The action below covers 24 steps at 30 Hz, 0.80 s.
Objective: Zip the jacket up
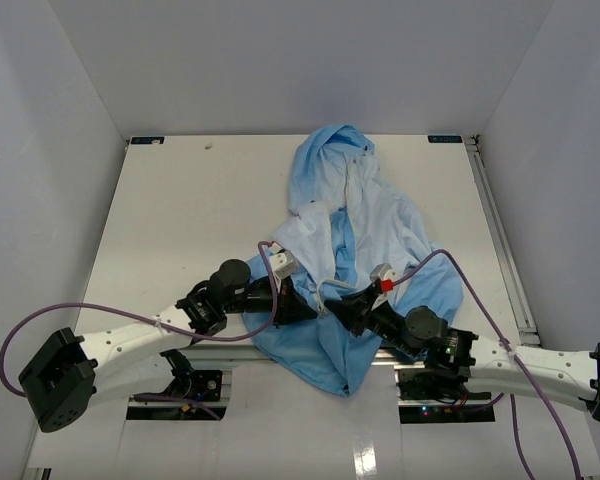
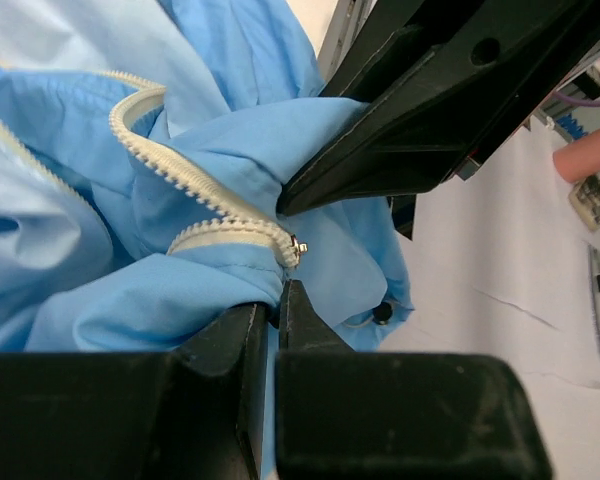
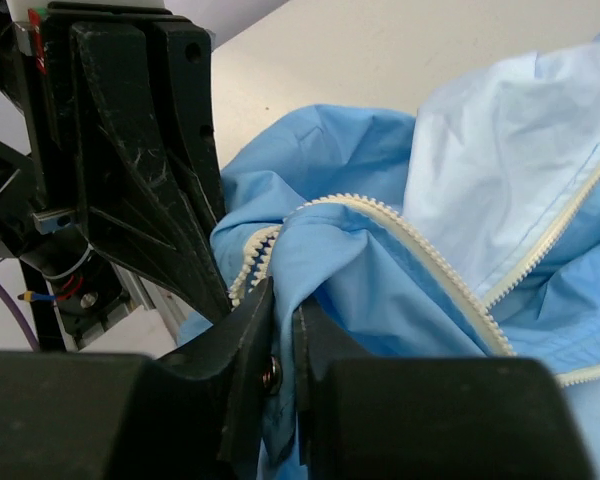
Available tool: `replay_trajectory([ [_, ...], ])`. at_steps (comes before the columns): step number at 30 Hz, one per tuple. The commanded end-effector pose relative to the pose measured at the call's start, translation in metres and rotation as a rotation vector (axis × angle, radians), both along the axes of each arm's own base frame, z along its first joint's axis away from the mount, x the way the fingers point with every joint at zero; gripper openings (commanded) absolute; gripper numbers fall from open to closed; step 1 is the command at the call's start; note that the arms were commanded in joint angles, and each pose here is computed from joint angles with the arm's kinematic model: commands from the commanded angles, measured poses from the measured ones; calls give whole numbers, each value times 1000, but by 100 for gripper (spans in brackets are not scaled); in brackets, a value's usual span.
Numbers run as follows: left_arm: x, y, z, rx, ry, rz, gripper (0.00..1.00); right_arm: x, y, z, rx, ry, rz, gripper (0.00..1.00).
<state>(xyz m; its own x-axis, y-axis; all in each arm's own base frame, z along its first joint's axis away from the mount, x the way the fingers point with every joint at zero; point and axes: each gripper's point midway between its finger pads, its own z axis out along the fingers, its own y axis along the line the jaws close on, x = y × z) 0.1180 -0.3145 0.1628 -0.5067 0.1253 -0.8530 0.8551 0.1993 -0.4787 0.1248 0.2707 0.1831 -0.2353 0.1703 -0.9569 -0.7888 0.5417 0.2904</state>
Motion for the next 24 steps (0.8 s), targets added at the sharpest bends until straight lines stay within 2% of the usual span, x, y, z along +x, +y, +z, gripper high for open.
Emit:
replay_trajectory([
  [1,-9,1,-4,12,146,31,0,5,-9,14,120,43,-54,23],
  [14,-25,-3,-7,-16,322,-54,0,13,-21,-1,29,107,-140,52],
  [16,-23,-1,-8,-10,340,-51,0,22,-31,6,22,112,-212,56],
  [19,-22,0,-8,-13,358,-51,0,33,-49,13,-30,97,-306,73],
  [24,-19,2,-9,-21,379,-46,0,53,-71,49,-193,46,-473,76],
])
